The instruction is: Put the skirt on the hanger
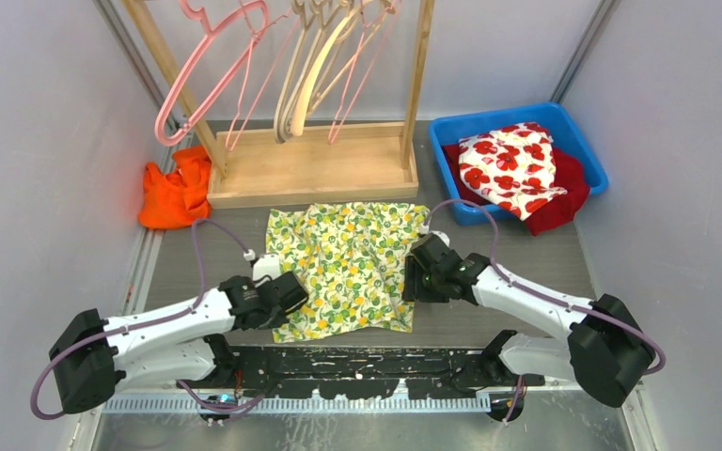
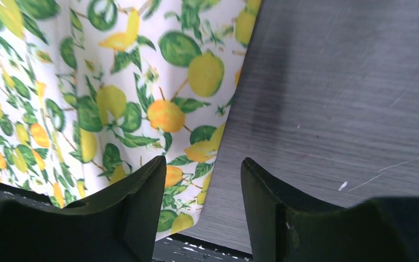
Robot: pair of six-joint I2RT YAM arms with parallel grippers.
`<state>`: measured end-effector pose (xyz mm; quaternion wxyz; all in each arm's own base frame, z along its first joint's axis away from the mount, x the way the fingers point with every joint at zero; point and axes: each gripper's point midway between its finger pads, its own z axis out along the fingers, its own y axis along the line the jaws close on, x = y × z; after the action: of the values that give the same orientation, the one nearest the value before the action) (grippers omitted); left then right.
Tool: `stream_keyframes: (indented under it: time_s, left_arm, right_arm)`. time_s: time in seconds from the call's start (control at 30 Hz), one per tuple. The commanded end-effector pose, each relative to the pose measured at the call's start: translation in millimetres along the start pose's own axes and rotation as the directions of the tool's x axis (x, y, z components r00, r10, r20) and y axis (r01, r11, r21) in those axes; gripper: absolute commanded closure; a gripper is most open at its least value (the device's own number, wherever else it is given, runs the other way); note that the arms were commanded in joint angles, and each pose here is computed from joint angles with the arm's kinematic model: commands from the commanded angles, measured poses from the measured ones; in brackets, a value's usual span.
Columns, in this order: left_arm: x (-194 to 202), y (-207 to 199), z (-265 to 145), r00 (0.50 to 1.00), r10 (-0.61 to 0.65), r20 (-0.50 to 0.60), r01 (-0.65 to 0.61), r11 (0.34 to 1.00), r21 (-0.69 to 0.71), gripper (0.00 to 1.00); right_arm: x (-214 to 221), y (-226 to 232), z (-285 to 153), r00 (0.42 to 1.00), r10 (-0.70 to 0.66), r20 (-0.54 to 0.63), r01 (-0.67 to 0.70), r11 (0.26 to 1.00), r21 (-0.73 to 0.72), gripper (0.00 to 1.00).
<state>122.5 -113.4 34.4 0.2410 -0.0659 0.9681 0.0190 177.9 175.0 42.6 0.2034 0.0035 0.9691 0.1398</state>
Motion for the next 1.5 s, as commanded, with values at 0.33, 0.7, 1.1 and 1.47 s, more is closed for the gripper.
stream_keyframes:
  time_s: [0.33,0.7,1.1,1.47]
  left_arm:
    - [-7,-23,7,1.0,-0.006,0.018,0.005,0.998,0.059,1.0]
    - [-15,-33,3,0.999,0.021,0.035,-0.023,0.996,0.081,1.0]
    - [-21,-48,2,0.999,0.04,0.028,-0.043,0.994,0.104,1.0]
    - [-39,-46,-36,0.996,0.069,0.051,-0.075,0.989,0.124,0.8]
  right_arm:
    - [25,4,35,0.999,0.049,0.004,-0.05,0.998,0.048,0.49]
    - [13,-7,2,0.995,0.057,0.087,-0.067,0.992,0.111,0.86]
    - [-7,-15,-61,0.978,0.071,0.196,-0.09,0.992,0.088,0.77]
    - [-33,4,-106,0.959,0.052,0.277,-0.052,0.999,-0.008,0.38]
